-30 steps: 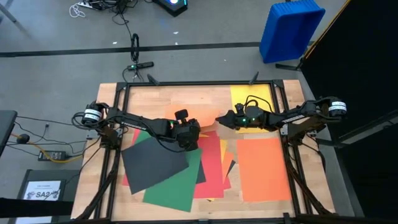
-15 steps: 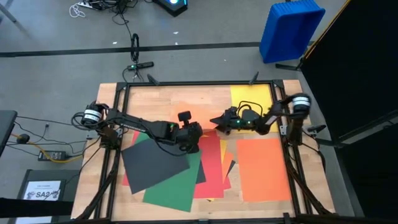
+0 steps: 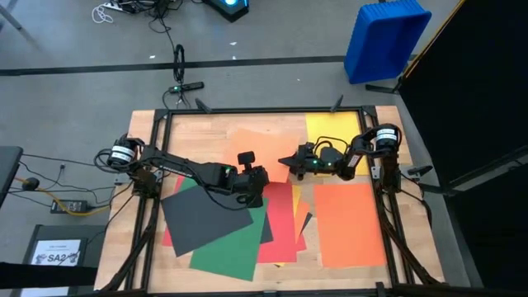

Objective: Organize paper
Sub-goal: Stack the orange colored paper on top of the orange colored paper

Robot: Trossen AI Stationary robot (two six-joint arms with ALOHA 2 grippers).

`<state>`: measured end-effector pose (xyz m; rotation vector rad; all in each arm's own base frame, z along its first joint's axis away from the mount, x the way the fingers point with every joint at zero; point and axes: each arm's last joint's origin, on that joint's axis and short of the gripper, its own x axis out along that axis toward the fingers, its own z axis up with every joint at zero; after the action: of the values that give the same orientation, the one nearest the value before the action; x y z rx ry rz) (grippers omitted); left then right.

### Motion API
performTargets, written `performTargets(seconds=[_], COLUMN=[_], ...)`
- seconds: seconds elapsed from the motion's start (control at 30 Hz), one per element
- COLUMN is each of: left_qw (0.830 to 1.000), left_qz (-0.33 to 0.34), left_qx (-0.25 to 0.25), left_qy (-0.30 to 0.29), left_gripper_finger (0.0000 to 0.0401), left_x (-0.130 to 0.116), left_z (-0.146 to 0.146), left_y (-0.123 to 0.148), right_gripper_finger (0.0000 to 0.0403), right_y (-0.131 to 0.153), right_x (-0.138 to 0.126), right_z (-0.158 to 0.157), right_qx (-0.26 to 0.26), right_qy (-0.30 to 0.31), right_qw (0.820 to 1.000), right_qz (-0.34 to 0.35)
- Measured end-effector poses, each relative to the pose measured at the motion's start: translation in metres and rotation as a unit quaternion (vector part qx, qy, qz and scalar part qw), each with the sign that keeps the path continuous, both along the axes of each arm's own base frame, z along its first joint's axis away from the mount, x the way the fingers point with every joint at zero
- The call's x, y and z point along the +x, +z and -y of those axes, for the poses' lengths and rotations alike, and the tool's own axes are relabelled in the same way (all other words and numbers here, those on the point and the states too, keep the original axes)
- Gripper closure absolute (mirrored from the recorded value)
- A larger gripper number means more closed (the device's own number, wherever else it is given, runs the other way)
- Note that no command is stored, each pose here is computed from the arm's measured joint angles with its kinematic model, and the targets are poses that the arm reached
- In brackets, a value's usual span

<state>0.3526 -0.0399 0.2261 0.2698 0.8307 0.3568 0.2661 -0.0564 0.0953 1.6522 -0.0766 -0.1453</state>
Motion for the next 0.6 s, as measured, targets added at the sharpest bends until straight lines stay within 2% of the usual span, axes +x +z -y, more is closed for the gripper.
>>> performTargets(seconds=[0.3, 0.6], left_qw=[1.000, 0.998], left_qz=[0.008, 0.024], left_qx=[-0.006, -0.050], left_qy=[0.002, 0.013], left_gripper_finger=[0.0398, 0.0342], left_x=[0.001, -0.010], left_z=[0.000, -0.022], left_y=[0.001, 0.022], right_gripper_finger=[0.0391, 0.0402], right_y=[0.000, 0.000], right_x=[0.001, 0.001], right_z=[0.000, -0.003], right_qx=[-0.040, -0.133], right_qy=[0.012, 0.060], right_qw=[0.999, 0.989], right_qz=[-0.004, -0.009])
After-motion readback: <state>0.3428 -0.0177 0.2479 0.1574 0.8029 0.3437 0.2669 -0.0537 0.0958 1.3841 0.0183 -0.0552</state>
